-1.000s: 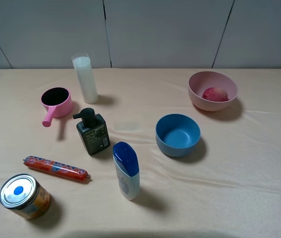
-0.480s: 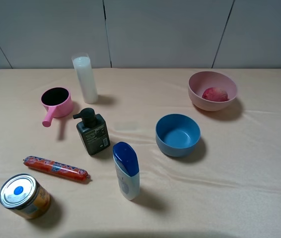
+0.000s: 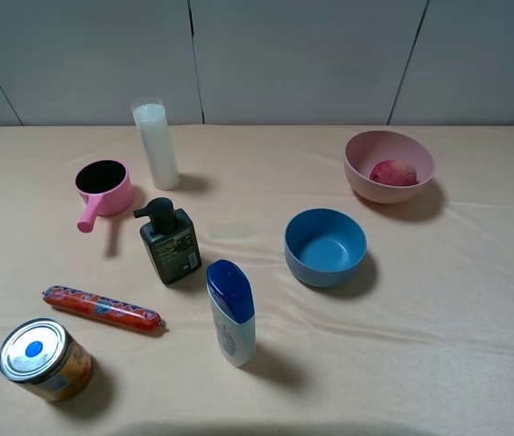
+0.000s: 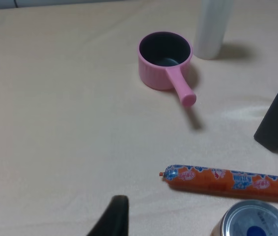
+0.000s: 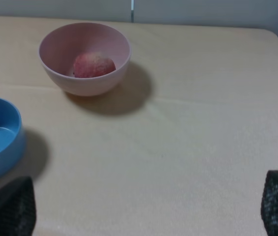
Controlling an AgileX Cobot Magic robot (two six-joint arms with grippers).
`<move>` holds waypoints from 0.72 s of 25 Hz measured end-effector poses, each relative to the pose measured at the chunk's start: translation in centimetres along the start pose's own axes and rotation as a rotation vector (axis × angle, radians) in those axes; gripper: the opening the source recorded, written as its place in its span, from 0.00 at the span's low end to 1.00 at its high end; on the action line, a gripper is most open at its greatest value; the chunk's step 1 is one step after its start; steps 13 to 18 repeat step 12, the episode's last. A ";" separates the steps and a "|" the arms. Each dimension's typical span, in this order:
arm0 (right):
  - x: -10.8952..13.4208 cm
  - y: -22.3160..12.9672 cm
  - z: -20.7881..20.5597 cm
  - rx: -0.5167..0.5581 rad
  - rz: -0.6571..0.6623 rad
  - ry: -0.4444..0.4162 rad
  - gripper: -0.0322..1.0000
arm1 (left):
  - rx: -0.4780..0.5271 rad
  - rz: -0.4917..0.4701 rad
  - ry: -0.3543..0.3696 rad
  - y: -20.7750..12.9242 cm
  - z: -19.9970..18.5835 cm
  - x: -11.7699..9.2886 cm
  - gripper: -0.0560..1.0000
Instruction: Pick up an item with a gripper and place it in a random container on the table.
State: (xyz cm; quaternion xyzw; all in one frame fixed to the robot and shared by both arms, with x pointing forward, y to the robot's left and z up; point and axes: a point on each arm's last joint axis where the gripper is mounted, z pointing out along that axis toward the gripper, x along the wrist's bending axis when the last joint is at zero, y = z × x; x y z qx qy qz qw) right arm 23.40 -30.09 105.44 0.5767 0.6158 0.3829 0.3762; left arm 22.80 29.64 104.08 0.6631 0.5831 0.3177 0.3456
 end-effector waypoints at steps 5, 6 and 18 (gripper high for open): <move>0.0 0.0 0.0 0.000 0.000 0.000 0.70 | 0.000 0.000 0.000 0.0 0.0 0.0 0.99; 0.0 0.0 0.0 0.000 0.000 0.000 0.70 | 0.000 0.000 0.000 0.0 0.0 0.0 0.99; 0.0 0.0 0.0 0.000 0.000 0.000 0.70 | 0.000 0.000 0.000 0.0 0.0 0.0 0.99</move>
